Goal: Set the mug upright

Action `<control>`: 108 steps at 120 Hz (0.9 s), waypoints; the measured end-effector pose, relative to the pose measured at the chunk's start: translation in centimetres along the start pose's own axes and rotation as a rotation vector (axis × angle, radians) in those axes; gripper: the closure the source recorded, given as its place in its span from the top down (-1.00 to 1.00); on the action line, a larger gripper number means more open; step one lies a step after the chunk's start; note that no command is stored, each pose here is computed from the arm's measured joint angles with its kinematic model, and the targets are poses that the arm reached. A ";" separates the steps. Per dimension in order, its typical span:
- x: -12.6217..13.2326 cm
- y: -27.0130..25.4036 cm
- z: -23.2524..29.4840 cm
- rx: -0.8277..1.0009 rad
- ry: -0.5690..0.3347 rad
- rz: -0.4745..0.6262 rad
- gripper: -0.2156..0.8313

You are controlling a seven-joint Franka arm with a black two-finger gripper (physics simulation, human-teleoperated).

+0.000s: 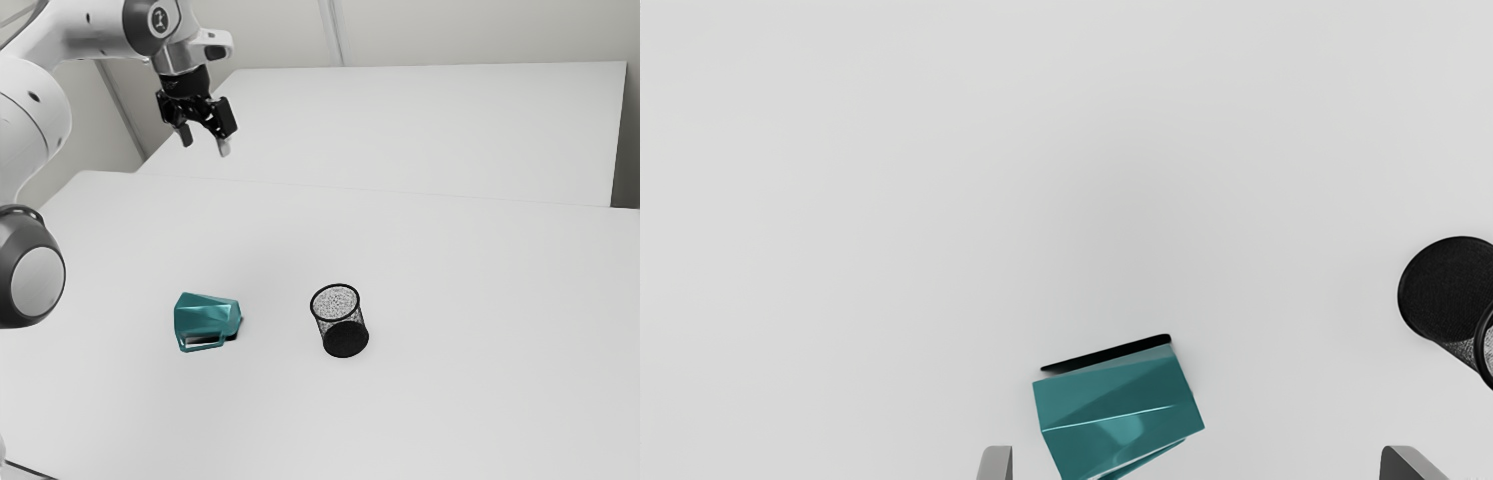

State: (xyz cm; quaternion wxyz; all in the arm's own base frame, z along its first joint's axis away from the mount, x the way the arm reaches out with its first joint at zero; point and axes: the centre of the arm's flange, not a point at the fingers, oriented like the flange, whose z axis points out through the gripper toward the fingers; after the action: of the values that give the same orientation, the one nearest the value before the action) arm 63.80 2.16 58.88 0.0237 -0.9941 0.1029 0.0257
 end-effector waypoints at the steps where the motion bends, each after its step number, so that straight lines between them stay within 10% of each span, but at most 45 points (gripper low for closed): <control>1: 0.0 0.0 0.0 0.000 0.000 0.000 0.59; 34: -1.8 -2.4 2.3 -0.097 -0.039 -0.042 0.59; 67: -13.8 -9.2 11.4 -0.338 -0.119 -0.279 0.59; 108: -22.6 -19.7 20.1 -0.421 -0.091 -0.480 0.59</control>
State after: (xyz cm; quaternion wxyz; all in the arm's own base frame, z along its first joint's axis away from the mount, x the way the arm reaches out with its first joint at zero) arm 44.81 27.04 40.91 -0.1726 -0.9708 -0.1434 0.0845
